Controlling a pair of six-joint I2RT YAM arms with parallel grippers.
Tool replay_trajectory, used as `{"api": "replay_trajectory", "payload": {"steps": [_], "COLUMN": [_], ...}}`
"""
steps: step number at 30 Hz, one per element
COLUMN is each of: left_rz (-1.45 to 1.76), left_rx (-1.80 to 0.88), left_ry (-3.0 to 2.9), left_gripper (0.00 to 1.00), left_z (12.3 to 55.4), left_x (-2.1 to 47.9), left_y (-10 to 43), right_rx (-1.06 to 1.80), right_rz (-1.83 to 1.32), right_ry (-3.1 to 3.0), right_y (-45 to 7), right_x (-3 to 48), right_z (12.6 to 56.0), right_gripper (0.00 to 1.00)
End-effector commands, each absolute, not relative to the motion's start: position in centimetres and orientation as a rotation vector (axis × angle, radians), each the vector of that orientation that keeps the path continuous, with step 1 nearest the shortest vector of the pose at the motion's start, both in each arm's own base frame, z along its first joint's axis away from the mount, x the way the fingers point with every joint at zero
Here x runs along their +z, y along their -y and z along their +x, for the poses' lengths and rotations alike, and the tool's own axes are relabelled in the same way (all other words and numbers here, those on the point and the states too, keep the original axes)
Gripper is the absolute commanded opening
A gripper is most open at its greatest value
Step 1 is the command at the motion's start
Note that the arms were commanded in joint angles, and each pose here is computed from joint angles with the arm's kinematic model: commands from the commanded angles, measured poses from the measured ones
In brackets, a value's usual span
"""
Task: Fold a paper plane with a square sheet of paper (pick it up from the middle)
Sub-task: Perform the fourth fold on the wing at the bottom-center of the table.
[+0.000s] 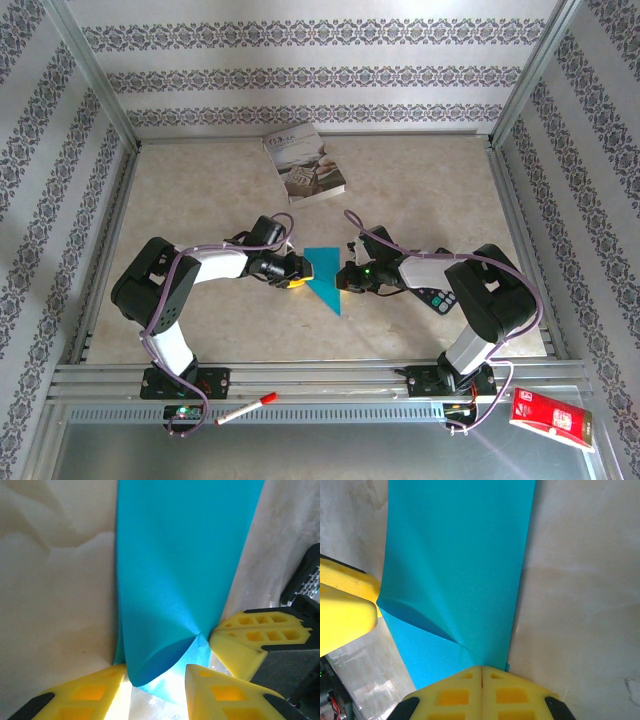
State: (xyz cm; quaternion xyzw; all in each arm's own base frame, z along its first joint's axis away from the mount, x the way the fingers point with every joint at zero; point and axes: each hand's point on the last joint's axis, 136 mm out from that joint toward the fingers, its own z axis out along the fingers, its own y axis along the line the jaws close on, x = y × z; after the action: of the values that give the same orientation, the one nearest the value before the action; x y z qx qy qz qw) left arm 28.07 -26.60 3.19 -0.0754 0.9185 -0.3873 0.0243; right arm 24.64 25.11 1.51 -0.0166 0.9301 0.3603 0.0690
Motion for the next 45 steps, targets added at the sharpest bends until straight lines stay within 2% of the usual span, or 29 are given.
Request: {"api": "replay_trajectory", "payload": {"steps": [1, 20, 38, 45], "left_rz": [-0.209, 0.029, 0.056, -0.087], "left_rx": [-1.241, -1.324, -1.243, -1.228], "left_ry": [-2.786, -2.662, -2.710, -2.734], "left_gripper": [0.32, 0.30, 0.10, 0.00], "left_z": [29.1, 28.5, 29.1, 28.5], "left_x": [4.4, 6.0, 5.2, 5.6], "left_y": [27.0, 27.6, 27.2, 26.6], "right_rx": [1.016, 1.013, 1.024, 1.064], "right_rz": [-0.003, 0.001, -0.021, -0.069], "right_ry": [-2.885, -2.897, -2.895, -2.842], "right_y": [-24.1, -23.9, -24.0, -24.3], "right_x": [-0.7, -1.0, -0.7, 1.0], "right_z": [23.3, 23.3, 23.5, 24.3], "right_gripper": [0.02, 0.02, 0.02, 0.08]}}
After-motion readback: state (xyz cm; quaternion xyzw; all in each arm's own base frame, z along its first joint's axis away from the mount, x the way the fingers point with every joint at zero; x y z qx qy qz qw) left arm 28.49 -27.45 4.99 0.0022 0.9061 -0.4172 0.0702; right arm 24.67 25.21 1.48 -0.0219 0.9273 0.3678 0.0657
